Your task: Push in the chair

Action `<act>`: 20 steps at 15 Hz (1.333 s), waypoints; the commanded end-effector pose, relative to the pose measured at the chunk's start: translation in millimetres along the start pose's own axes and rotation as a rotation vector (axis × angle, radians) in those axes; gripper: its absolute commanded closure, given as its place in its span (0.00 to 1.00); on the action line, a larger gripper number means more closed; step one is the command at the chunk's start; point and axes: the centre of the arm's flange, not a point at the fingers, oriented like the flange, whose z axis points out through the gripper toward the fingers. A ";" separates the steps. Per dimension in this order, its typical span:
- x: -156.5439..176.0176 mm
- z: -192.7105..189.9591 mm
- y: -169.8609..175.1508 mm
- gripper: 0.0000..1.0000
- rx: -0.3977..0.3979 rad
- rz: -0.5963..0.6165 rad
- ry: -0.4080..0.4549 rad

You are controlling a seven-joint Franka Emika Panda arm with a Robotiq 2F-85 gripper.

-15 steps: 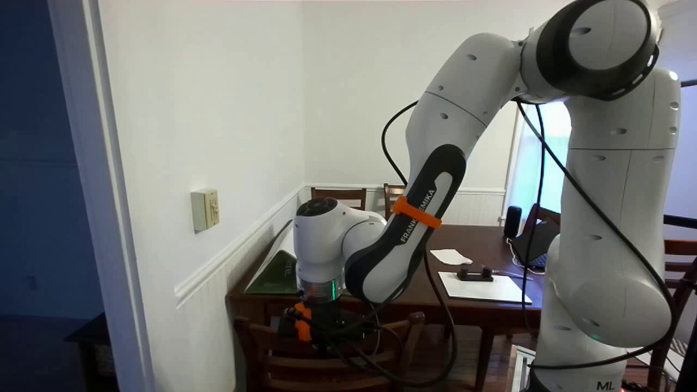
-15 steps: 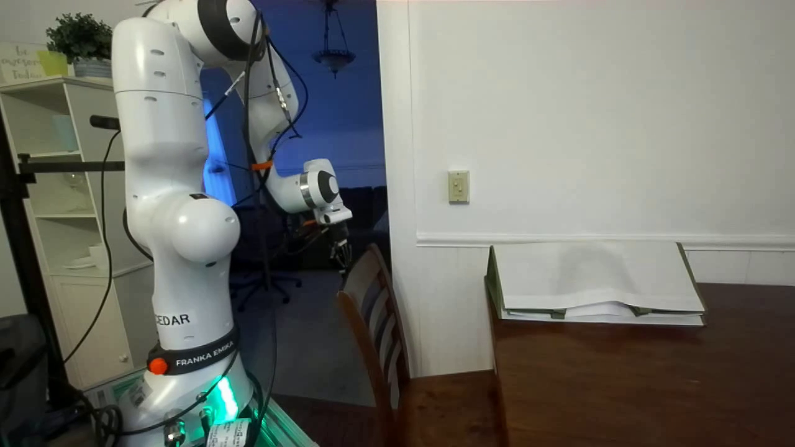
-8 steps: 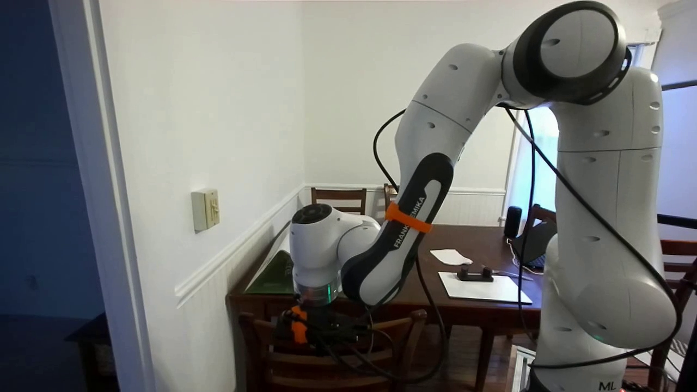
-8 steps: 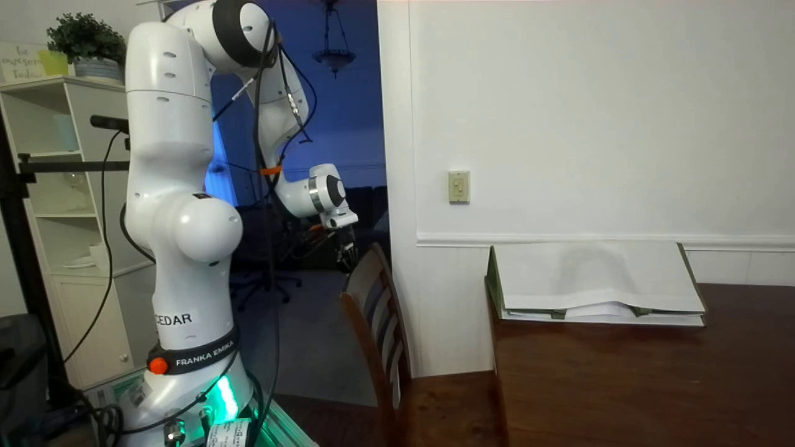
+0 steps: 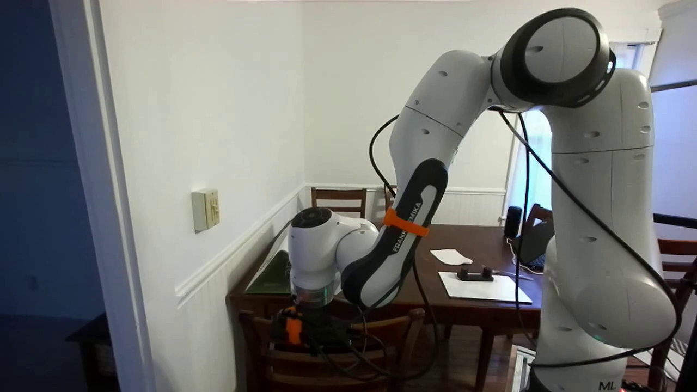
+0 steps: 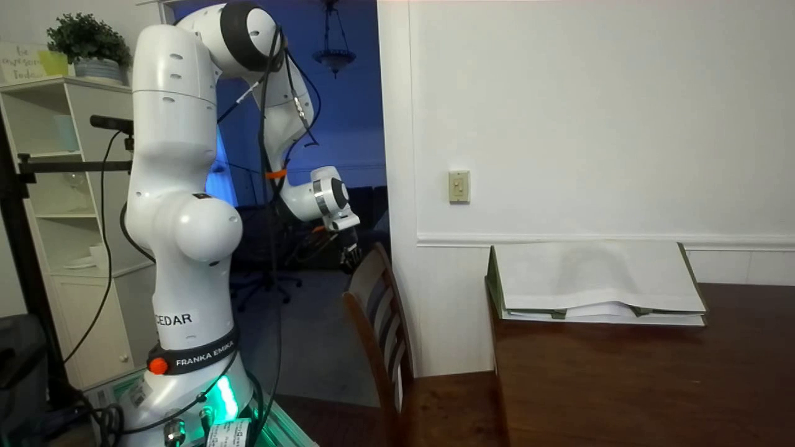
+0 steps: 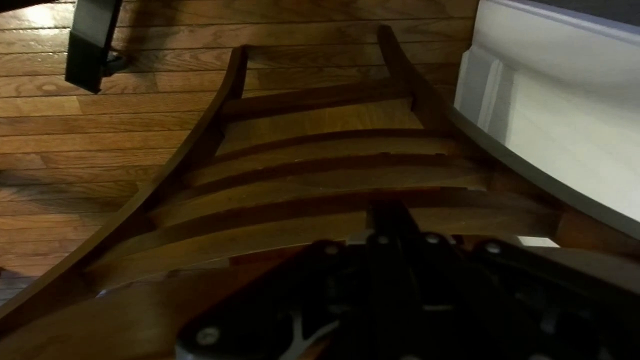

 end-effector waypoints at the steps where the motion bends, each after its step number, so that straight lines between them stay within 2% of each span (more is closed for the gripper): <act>1: 46.9 1.9 -8.0 0.93 0.025 0.074 0.027; 7: 90.5 -1.5 -6.7 0.94 0.025 0.120 0.018; 17: 178.2 -0.1 13.2 0.94 -0.072 0.170 -0.054; 20: 205.2 -1.7 17.5 0.94 -0.054 0.167 -0.070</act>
